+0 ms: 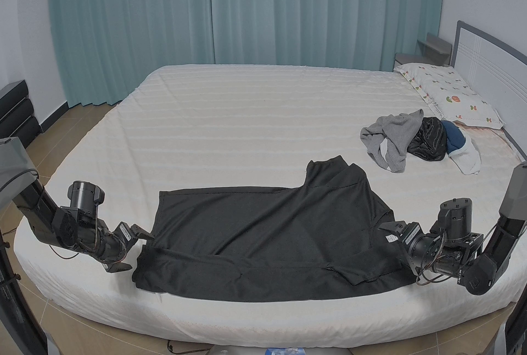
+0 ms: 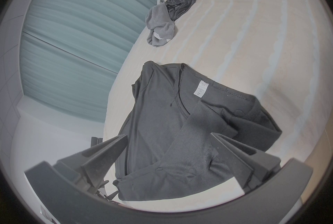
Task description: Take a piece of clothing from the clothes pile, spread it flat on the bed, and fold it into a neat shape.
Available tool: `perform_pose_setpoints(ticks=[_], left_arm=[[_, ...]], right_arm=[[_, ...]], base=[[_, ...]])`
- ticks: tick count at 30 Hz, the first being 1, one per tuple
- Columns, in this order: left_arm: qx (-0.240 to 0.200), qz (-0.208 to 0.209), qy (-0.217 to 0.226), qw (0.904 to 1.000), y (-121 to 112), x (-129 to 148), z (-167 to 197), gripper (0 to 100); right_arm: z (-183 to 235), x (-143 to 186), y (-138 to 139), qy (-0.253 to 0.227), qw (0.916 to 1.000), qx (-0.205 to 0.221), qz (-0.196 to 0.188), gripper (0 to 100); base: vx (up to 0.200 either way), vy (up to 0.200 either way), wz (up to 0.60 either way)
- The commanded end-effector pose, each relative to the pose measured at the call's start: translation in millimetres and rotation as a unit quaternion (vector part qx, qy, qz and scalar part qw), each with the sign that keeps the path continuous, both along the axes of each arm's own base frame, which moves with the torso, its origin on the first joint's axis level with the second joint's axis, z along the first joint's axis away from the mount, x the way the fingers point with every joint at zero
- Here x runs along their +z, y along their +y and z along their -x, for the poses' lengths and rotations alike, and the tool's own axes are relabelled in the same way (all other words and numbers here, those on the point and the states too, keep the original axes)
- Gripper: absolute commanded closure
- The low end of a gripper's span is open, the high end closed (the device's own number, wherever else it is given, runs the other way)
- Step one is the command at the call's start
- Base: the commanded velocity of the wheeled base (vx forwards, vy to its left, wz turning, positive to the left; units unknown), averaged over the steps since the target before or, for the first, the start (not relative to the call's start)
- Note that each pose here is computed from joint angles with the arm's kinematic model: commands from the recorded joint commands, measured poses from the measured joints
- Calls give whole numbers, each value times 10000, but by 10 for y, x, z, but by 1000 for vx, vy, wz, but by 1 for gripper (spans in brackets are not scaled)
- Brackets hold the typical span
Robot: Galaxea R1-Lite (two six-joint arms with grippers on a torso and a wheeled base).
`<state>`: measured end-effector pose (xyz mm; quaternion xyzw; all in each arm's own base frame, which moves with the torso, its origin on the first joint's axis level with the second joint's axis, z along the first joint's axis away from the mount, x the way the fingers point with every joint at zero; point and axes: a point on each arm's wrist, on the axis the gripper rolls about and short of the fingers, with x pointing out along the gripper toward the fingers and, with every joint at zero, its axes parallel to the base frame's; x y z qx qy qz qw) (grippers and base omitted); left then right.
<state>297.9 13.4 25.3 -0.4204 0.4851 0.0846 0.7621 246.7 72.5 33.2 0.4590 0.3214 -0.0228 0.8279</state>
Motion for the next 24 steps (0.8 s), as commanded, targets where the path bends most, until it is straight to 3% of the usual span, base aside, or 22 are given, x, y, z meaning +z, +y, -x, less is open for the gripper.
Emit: perform_pose_setpoints(ticks=[1, 11, 18, 24], left_arm=[[3, 2, 3, 10000, 1, -3, -1, 0], [3, 2, 3, 10000, 1, -3, -1, 0], [3, 2, 3, 10000, 1, -3, -1, 0], [9, 6, 5, 10000, 1, -3, -1, 0]], right_arm=[[-120, -245, 40, 319, 9994, 11, 104, 0], [-97, -531, 38, 484, 9982, 151, 309, 0], [88, -400, -16, 462, 9979, 230, 400, 0], [84, -218, -59, 110, 9994, 137, 303, 0]], base=[[0, 0, 0], [0, 0, 0], [0, 0, 0], [0, 0, 0]])
